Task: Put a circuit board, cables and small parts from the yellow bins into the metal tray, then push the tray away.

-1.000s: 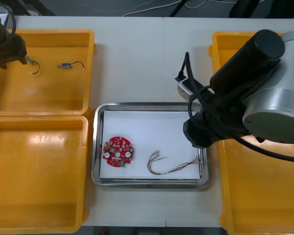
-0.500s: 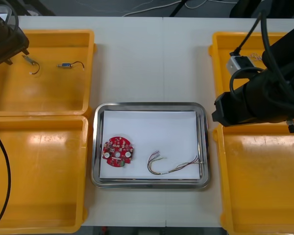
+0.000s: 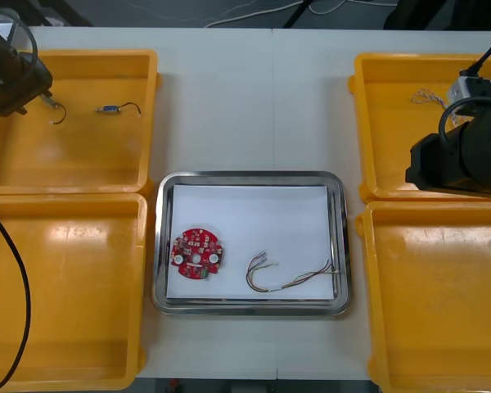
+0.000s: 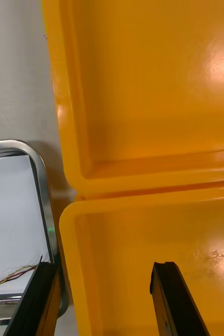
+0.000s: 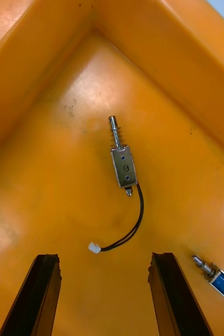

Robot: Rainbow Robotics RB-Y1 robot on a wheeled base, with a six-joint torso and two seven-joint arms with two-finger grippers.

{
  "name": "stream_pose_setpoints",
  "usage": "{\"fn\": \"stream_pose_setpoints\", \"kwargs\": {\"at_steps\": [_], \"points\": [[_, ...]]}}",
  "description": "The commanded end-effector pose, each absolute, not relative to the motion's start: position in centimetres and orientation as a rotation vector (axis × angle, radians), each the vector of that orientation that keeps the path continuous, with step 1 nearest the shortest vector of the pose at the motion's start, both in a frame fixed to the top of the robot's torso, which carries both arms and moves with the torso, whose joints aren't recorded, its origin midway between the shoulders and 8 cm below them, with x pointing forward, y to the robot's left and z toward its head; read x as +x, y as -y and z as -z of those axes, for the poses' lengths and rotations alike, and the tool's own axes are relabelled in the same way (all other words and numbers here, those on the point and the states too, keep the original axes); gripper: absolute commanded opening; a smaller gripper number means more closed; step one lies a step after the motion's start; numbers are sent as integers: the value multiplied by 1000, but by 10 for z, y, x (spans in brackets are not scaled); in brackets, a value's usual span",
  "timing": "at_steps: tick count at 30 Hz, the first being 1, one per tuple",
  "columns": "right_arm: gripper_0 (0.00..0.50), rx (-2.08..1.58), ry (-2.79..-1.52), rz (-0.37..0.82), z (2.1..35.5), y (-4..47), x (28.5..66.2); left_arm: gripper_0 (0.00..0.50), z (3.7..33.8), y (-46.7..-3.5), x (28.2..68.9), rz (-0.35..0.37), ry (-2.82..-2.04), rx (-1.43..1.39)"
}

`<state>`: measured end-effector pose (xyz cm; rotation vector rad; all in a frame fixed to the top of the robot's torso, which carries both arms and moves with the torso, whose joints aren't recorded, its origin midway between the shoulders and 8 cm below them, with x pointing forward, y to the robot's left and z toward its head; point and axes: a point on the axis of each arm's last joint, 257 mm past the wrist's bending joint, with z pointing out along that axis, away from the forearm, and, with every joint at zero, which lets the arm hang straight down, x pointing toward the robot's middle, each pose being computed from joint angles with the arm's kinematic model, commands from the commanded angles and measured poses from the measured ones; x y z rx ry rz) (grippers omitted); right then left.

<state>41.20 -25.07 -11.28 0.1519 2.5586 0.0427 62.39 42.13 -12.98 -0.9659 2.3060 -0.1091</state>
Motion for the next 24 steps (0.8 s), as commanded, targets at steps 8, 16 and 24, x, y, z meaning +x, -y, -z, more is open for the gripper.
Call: {"fn": "stream_pose_setpoints", "kwargs": {"at_steps": [8,16,24], "points": [[500,366,-2483,-5,85,312,436,500,118,-396,653,163,-2283,-826],[500,332,-2446,146,81,348,451,500,130,-372,655,187,-2312,-805],[500,230,-2387,150,80,355,488,500,138,-377,654,173,-2318,-782]]}}
